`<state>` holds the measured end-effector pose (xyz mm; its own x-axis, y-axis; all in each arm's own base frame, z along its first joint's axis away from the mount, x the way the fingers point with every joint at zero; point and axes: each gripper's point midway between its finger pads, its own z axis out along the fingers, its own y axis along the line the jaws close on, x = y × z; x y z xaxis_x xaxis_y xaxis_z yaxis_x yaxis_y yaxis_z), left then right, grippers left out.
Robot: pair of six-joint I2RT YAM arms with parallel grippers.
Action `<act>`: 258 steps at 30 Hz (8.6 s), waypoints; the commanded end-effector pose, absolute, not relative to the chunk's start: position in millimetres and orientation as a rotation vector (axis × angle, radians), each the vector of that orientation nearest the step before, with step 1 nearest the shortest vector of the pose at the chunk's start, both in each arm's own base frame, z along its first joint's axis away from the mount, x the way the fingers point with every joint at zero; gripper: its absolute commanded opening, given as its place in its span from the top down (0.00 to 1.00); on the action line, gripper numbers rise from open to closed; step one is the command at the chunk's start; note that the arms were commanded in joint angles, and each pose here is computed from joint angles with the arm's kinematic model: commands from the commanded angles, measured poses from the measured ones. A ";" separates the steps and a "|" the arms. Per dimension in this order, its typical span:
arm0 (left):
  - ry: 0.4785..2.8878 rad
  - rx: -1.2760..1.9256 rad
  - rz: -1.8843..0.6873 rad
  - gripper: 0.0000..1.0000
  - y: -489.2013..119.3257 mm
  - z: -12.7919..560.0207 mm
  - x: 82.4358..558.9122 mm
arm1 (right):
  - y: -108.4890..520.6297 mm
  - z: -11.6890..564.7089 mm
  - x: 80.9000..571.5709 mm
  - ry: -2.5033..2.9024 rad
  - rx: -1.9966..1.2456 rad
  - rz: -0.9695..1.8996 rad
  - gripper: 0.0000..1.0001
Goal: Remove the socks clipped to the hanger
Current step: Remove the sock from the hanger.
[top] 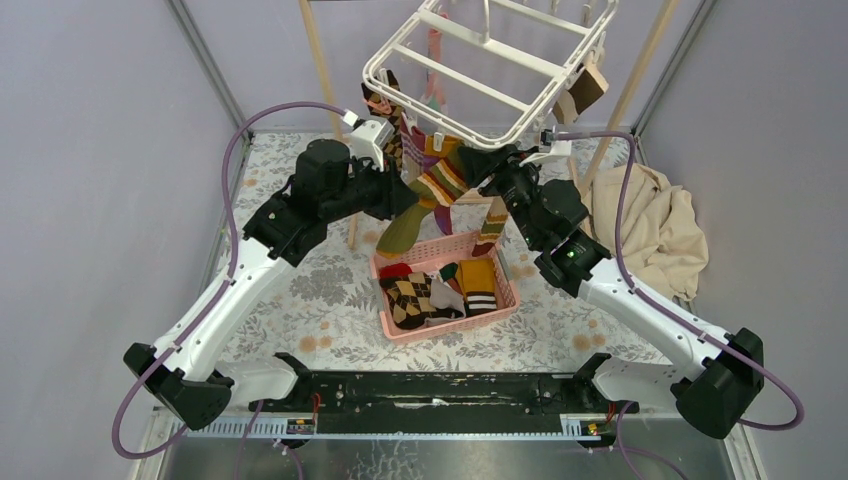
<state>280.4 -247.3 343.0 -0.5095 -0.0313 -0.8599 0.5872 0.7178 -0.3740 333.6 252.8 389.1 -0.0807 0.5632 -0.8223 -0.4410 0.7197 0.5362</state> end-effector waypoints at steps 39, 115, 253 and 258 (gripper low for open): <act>1.976 0.428 -0.975 0.75 -236.8 330.0 228.3 | 230.3 420.3 327.2 1.294 0.176 0.806 0.89; 1.954 0.202 -0.616 0.01 -199.9 293.5 290.1 | 330.3 250.2 375.3 1.572 0.071 0.543 0.05; 1.336 0.168 -1.554 0.01 -329.7 442.5 339.0 | 252.7 396.5 156.4 1.390 -0.682 1.274 1.00; 1.306 0.140 -1.579 0.08 -326.0 448.6 341.7 | 253.0 394.3 156.3 1.392 -0.685 1.274 1.00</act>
